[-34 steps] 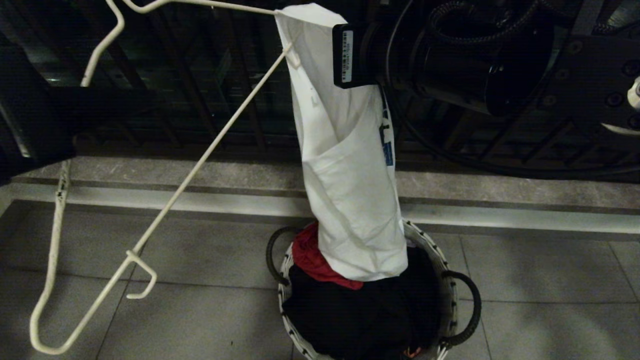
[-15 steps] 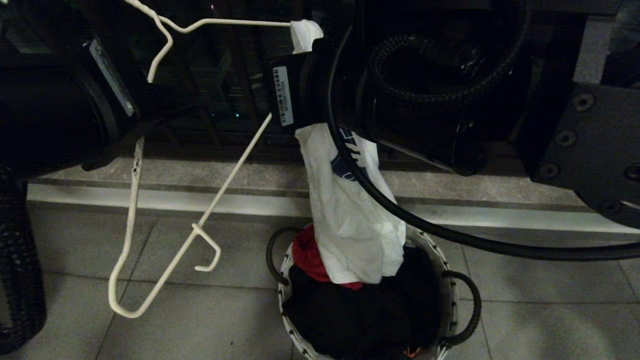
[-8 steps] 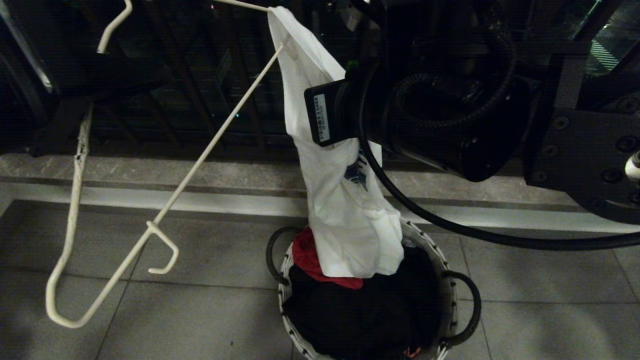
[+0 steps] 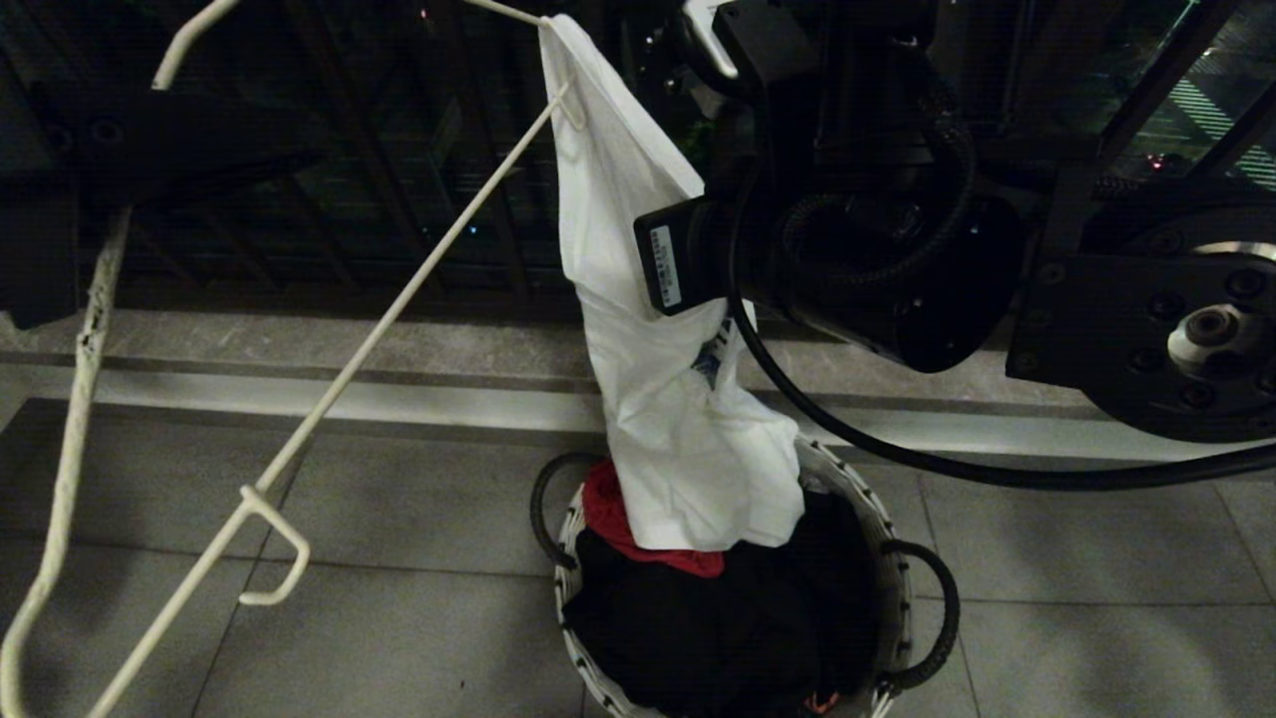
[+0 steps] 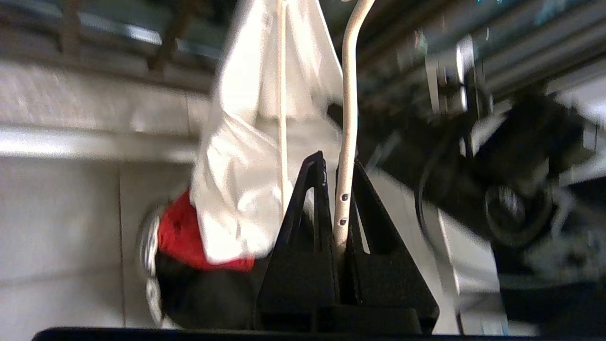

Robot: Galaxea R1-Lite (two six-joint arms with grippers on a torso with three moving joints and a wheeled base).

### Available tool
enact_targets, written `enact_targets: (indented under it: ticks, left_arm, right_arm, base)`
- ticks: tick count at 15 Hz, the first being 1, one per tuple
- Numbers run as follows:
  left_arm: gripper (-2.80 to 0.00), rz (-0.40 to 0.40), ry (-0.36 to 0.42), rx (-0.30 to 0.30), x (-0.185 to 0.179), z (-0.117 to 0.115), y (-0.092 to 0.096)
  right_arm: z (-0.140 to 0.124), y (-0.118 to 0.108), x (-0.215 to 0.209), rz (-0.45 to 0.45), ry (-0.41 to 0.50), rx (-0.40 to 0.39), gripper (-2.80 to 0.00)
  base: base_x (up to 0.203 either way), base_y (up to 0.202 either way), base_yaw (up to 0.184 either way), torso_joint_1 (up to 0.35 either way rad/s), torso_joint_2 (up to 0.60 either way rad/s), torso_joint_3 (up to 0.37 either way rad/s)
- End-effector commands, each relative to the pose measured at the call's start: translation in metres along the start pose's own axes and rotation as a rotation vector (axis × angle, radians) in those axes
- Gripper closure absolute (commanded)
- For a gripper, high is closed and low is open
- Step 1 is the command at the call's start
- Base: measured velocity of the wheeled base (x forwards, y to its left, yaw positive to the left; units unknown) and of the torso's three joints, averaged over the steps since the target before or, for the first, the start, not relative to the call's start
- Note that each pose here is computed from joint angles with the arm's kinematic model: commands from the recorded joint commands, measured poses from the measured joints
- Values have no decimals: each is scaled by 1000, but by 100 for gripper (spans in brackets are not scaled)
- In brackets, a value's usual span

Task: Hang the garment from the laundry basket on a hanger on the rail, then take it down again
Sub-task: Hang the clothes on the clothes rack

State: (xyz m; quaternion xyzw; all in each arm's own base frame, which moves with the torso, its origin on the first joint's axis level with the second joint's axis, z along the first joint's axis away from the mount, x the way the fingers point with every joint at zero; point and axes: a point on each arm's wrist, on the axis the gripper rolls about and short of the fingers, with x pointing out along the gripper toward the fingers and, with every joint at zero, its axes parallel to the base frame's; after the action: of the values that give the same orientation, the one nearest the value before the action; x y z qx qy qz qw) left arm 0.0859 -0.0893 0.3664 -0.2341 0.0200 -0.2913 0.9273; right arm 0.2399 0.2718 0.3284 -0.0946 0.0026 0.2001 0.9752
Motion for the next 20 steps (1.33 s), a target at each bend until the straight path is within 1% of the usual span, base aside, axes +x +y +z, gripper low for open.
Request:
enact_targets:
  ticks: [1, 3, 4, 6, 7, 9, 10, 12, 14, 16, 18, 20]
  left_arm:
    - [0, -21, 61, 5, -7, -4, -2]
    - [0, -9, 97, 17, -5, -9, -1]
    - [0, -5, 138, 31, -7, -12, 0]
    - [0, -18, 240, 74, -11, -19, 1]
    - [0, -23, 290, 105, -14, -22, 3]
    - [0, -25, 342, 173, -21, -25, 7]
    - [0, -29, 341, 190, -25, -24, 8]
    - [0, -42, 315, 214, -35, -19, 9]
    - [0, -62, 263, 239, -51, -10, 12]
    - [0, -77, 208, 248, -64, 0, 13]
    - [0, -70, 202, 256, -65, 1, 13]
    - [0, -59, 205, 259, -63, 0, 13]
  right_arm:
    - [-4, 1, 1, -2, 15, -7, 0]
    - [-8, -3, -3, -1, 31, -14, 0]
    - [-8, -5, -8, 1, 39, -19, 0]
    - [-7, -11, -16, 2, 58, -26, 0]
    - [-7, -14, -19, -1, 65, -28, 0]
    - [-6, -17, -26, -2, 66, -13, 0]
    - [-9, -19, -28, 0, 79, -19, 0]
    - [-24, -17, -31, 11, 140, -46, 0]
    - [-44, -13, -31, 21, 204, -56, 0]
    - [-63, -9, -29, 29, 264, -72, 0]
    - [-83, -3, -22, 31, 325, -57, 0]
    - [-102, 3, -16, 34, 383, -64, 0]
  base:
    - [0, 0, 0, 0, 0, 0]
    - [0, 0, 0, 0, 0, 0]
    - [0, 0, 0, 0, 0, 0]
    - [0, 0, 0, 0, 0, 0]
    - [0, 0, 0, 0, 0, 0]
    - [0, 0, 0, 0, 0, 0]
    - [0, 0, 0, 0, 0, 0]
    - [0, 0, 0, 0, 0, 0]
    - [0, 0, 0, 0, 0, 0]
    - [0, 0, 0, 0, 0, 0]
    - [0, 0, 0, 0, 0, 0]
    - [0, 0, 0, 0, 0, 0]
